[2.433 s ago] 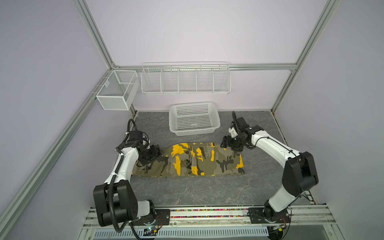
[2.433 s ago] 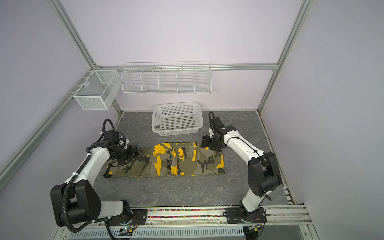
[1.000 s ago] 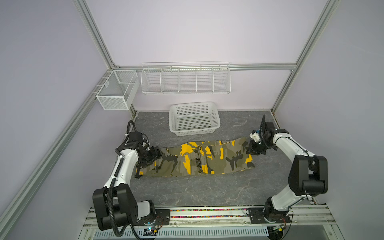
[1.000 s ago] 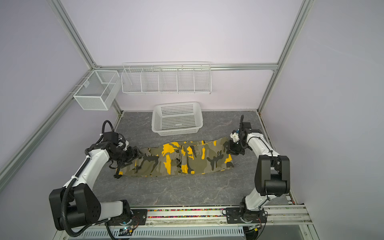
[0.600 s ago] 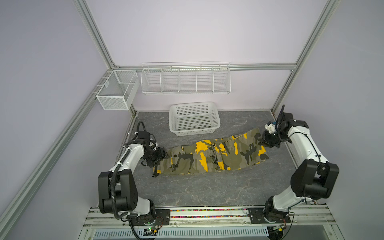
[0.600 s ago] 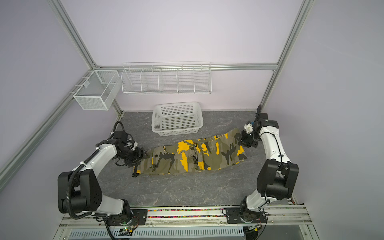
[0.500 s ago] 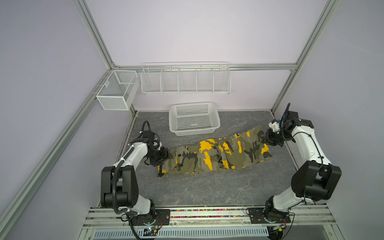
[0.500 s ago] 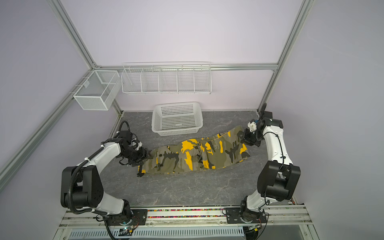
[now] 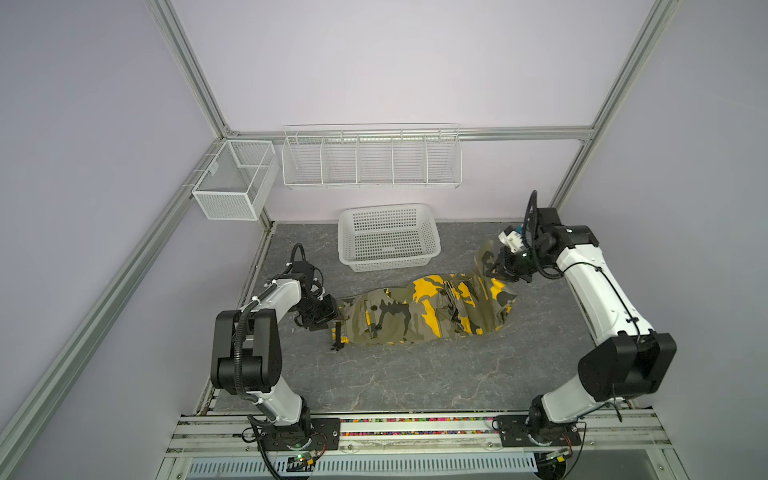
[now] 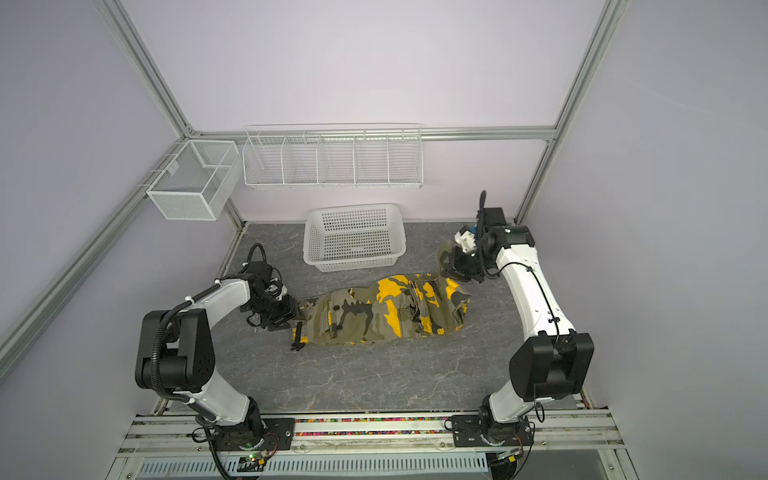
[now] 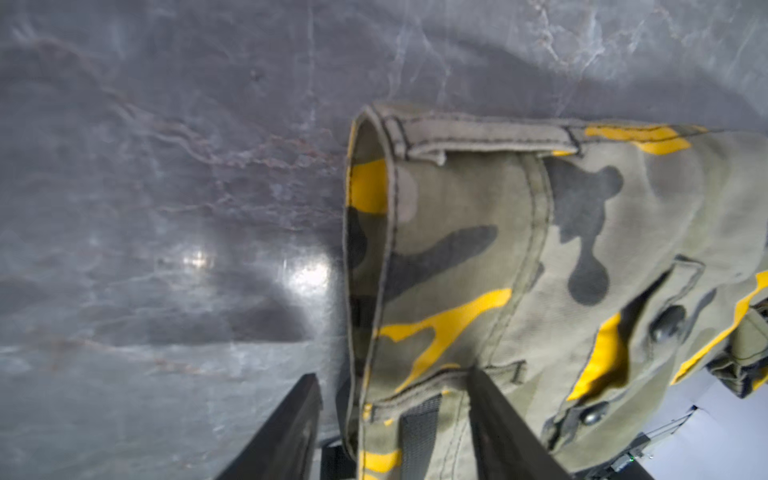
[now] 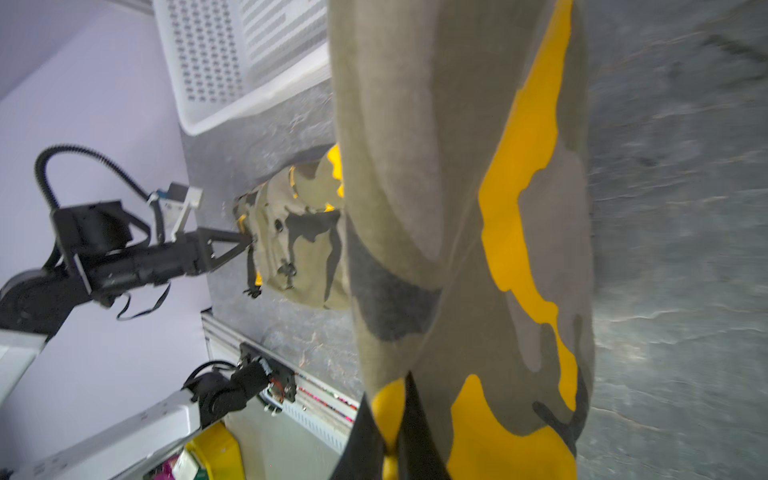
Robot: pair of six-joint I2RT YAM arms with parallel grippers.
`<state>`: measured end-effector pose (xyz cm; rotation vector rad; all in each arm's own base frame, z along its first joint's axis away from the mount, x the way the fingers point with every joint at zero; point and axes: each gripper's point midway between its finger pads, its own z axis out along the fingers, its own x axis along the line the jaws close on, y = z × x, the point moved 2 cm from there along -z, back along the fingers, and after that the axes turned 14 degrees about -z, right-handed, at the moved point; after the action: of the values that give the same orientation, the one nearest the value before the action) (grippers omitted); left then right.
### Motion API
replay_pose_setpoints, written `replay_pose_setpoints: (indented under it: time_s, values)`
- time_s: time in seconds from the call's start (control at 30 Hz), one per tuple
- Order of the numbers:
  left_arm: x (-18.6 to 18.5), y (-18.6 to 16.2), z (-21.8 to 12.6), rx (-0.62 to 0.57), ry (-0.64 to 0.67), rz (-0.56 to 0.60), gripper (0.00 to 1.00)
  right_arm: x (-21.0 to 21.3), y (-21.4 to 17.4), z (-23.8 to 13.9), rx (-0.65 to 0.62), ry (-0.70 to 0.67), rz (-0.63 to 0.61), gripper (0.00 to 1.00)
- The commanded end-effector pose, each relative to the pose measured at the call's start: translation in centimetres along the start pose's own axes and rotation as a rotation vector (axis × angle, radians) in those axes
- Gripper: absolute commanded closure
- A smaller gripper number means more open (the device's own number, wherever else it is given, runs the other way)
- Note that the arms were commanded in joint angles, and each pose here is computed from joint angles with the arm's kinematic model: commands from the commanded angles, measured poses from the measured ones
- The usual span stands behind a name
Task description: Fold and stack the trousers
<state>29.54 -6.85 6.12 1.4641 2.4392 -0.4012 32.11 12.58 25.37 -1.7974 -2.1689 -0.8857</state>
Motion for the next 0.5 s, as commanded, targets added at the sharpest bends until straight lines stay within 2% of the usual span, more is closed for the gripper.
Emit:
replay_pose_setpoints:
  time_s: [0.0,0.23,0.47]
  values:
    - [0.3,0.6,0.6,-0.017,0.024,0.015,0.46,6.4,0.4,-0.3,-0.037,0.118,-0.019,0.92]
    - [1.2,0.6,1.7,-0.02,0.054,0.002,0.53,16.5,-0.1,5.3,0.083,0.268,-0.141,0.92]
    - [1.9,0.4,2.3,-0.031,0.068,-0.029,0.59,22.4,-1.2,11.3,0.207,0.347,-0.21,0.92]
